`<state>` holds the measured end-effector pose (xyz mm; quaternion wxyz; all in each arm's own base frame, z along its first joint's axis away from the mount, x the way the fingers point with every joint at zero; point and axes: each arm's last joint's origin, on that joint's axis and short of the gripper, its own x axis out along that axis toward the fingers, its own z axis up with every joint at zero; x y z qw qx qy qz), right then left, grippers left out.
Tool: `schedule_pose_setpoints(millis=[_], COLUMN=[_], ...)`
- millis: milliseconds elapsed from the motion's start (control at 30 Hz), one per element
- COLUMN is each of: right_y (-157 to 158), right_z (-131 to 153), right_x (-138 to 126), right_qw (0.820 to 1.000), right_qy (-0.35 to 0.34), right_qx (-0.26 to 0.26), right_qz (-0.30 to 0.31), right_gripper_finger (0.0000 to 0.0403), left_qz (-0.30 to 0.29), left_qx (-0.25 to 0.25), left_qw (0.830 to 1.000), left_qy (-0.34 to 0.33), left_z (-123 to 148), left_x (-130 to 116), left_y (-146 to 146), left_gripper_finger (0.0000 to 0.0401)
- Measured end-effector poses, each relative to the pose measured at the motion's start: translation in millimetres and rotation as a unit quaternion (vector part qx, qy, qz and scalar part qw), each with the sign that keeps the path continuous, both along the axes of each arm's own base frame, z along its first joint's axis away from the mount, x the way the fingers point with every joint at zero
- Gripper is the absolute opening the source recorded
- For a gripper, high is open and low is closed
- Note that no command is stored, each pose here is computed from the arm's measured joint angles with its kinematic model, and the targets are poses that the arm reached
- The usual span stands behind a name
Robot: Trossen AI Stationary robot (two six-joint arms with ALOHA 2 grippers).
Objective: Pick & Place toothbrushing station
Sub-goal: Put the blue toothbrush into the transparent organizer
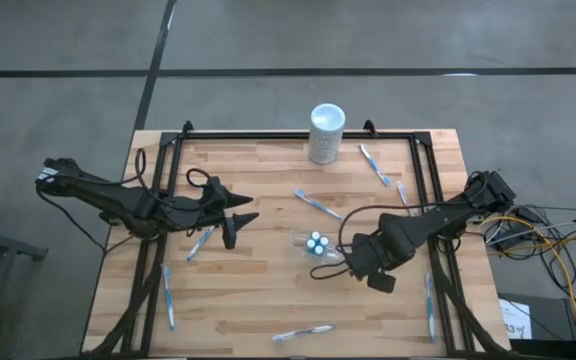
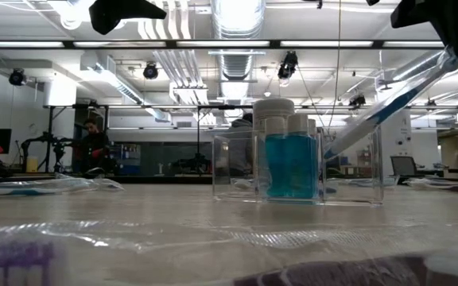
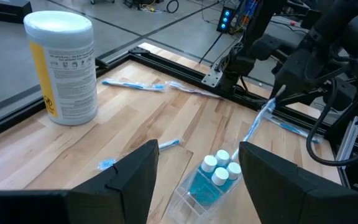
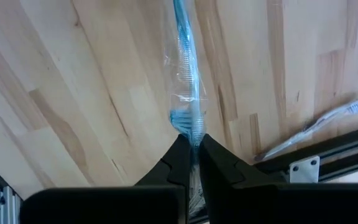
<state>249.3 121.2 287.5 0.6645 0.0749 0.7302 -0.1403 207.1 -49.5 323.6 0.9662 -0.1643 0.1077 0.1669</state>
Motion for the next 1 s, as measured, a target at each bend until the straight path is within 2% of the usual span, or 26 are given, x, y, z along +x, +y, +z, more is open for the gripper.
schedule_pose_setpoints(millis=[333,667,1000], right_y=[-0.5,0.8,0.8], right_z=[0.1,-0.1,0.2], right_x=[2.3,5.0,6.6], right_qw=[1.000,1.000,0.999], right_qy=[-0.010,-0.024,-0.039], right_qx=[0.002,0.008,0.000], right_qz=[-0.003,-0.001,-0.009], right_gripper_finger=[0.0053,0.0063,0.0093], left_qz=[0.000,0.000,0.000], left_qx=[0.000,0.000,0.000], left_qw=[1.000,1.000,1.000], left_qy=[0.000,0.000,0.000], left_z=[0.0,0.0,0.0], left_x=[0.0,0.0,0.0], left_y=[-0.1,-0.1,-0.1], left_gripper_finger=[0.0230,0.0230,0.0230])
